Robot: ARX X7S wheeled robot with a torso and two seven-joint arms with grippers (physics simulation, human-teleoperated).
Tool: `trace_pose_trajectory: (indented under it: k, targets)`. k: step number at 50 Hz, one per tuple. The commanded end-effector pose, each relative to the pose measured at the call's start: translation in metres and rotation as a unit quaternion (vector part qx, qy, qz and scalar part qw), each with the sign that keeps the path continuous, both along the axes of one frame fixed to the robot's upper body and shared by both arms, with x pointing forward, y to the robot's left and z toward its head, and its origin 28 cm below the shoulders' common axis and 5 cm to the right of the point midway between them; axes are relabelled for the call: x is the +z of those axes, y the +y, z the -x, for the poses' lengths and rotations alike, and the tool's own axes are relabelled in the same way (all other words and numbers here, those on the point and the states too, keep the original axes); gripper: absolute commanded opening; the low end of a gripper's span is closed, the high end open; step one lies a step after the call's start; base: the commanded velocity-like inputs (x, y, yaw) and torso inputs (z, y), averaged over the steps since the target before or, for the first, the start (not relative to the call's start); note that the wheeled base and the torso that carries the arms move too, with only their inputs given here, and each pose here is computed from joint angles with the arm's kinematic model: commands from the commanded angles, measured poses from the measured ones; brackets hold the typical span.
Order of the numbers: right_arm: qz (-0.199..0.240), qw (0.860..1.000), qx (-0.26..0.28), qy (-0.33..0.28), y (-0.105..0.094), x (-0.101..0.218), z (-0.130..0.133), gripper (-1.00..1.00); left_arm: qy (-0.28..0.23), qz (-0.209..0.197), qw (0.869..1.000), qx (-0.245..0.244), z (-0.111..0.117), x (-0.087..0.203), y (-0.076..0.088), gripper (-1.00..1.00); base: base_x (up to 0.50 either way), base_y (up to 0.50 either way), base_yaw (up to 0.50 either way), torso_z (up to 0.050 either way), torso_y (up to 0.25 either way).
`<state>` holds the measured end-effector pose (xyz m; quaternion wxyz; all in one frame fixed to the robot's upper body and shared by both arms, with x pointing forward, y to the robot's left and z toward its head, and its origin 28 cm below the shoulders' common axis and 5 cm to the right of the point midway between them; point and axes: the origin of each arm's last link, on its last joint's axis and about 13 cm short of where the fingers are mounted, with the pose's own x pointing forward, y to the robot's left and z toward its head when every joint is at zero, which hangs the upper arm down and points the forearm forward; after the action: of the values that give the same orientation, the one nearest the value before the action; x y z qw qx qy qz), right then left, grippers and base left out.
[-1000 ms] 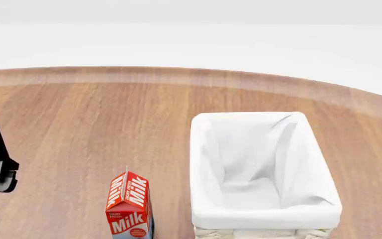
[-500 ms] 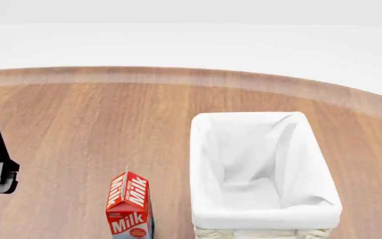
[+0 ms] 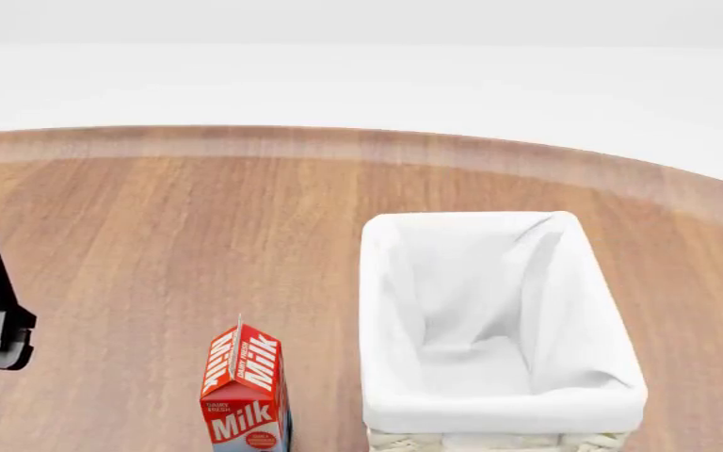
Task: Pick up the alphabet soup and the tomato sauce, and put them in the basket.
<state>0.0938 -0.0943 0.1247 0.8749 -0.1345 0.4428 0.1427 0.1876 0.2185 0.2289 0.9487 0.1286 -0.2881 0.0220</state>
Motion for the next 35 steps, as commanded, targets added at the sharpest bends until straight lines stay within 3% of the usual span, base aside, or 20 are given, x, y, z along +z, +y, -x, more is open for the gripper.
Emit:
trace_pose_trajectory:
  k: [1,35]
  targets:
    - [0.001,1.0,0.007,0.004,0.003,-0.01,0.002,1.0,0.002,0.0,1.0,0.001,0.0,-0.001,0.001,1.0,0.0,0.0,0.0,0.0,0.0]
    - [0.002,1.0,0.002,0.029,0.001,-0.036,0.007,1.0,-0.001,0.0,1.0,0.003,0.001,0.002,0.002,1.0,0.0,0.0,0.0,0.0,0.0]
